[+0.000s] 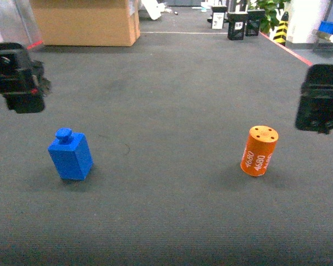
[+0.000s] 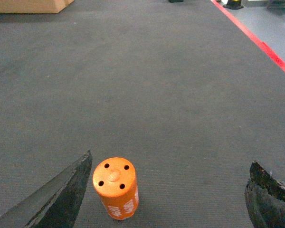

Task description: Sort blue parts and orange caps into right shelf containers

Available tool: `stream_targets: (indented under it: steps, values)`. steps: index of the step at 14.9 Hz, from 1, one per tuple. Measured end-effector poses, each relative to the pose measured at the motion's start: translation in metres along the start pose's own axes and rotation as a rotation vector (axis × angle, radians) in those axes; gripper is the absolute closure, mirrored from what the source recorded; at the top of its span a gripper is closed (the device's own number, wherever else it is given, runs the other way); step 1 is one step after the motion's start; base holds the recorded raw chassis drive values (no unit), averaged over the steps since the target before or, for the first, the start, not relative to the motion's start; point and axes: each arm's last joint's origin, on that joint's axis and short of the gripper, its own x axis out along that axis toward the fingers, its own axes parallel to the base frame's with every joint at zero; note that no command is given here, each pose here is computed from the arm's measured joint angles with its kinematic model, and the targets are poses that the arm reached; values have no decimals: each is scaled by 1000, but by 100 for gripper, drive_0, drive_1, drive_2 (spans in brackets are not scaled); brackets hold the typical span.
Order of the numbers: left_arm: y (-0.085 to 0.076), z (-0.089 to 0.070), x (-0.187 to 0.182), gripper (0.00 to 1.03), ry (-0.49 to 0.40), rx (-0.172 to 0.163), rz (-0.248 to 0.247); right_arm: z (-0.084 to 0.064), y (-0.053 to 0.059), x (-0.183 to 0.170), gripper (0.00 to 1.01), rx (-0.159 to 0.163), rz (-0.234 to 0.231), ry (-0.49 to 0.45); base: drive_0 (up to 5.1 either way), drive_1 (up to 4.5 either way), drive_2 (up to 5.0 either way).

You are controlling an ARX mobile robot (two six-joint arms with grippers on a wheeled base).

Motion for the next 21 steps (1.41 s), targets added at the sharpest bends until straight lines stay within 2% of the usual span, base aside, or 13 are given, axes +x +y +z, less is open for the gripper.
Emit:
stream_targets:
  steps: [2,4,6,8,12,17,21]
  values:
    - [-6,-7,20,5,34,-12,-23,-7,11,20,3,2,24,37,0,0,0]
    - [-13,-18,34,5,76,-11,-57,-11,26,39,3,7,48,59,0,0,0]
    - [-14,-30,44,5,115,-11,-65,-21,34,52,3,2,55,95,0,0,0]
    - [-14,-32,49,5,112,-33,-73,-27,38,62,3,9,53,106,0,0,0]
    - [-16,-38,61,5,135,-34,-84,-37,38,72,3,45,58,133,0,0,0]
    - [-14,-56,74,5,180,-47,-77,-43,41,81,3,52,61,149,0,0,0]
    - [-12,-69,78,5,216,-43,-73,-57,42,86,3,48,61,190,0,0,0]
